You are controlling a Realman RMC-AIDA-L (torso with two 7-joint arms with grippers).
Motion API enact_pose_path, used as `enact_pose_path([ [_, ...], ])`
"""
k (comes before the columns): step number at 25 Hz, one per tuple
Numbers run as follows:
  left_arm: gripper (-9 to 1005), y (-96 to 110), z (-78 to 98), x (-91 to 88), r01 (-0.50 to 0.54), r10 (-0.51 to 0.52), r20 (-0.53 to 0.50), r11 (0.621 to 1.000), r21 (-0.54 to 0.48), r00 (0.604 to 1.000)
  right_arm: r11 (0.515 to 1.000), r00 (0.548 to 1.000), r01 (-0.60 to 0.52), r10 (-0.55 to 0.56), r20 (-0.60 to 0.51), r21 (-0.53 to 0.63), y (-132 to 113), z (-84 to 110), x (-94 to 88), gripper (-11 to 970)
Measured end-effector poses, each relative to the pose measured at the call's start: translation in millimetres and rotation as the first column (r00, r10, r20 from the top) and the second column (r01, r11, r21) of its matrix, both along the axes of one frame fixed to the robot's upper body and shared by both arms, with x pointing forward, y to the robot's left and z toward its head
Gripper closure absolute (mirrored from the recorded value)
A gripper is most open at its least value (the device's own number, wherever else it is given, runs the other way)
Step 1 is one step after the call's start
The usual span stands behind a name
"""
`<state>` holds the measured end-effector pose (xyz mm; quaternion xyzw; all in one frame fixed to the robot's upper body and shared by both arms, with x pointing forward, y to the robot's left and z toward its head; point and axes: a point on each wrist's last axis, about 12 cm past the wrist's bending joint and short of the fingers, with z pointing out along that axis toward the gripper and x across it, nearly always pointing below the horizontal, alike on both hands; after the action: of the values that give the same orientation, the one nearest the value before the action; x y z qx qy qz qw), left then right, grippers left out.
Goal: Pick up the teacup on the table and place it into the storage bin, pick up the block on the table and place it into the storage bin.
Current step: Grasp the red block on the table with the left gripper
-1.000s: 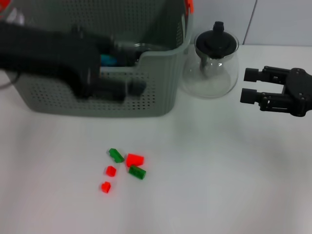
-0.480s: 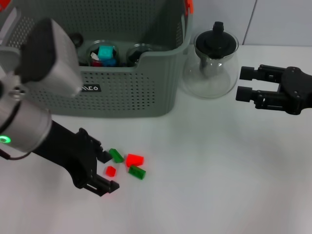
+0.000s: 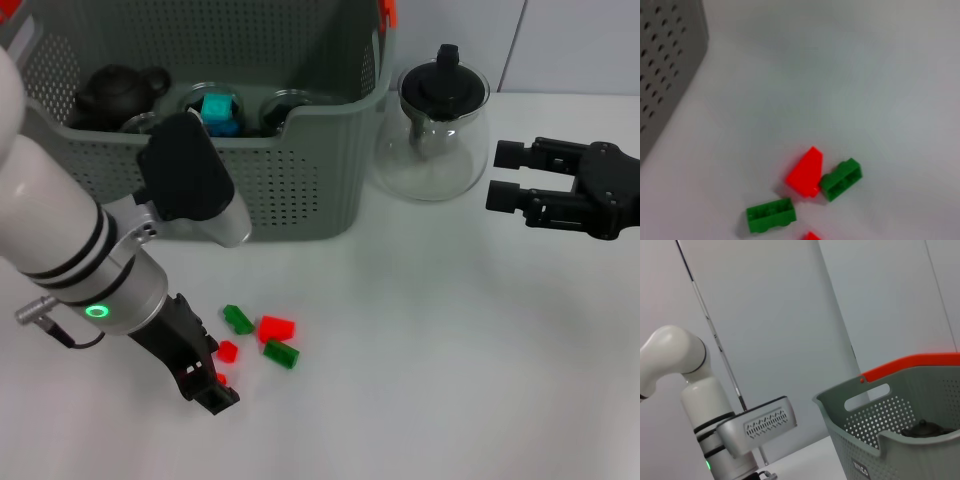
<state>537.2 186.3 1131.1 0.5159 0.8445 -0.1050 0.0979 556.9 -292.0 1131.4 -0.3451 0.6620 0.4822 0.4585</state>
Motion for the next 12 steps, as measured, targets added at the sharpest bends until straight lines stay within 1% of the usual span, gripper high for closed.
enact_pose_path([
  [6,320,-5.4,-7.9,0.6,-0.014,0.014,0.003,0.999,0.045,1.0,1.0,1.0,0.002,-0.002,-0.004,-0.001,-0.8,-1.0,-1.0,169],
  [12,320,-10.4,-9.4,-1.2,-0.017,0.018,-0.003,0.998,0.054,1.0,1.0,1.0,0.003,-0.003,-0.005,-0.001,-1.2,-1.4,-1.4,169],
])
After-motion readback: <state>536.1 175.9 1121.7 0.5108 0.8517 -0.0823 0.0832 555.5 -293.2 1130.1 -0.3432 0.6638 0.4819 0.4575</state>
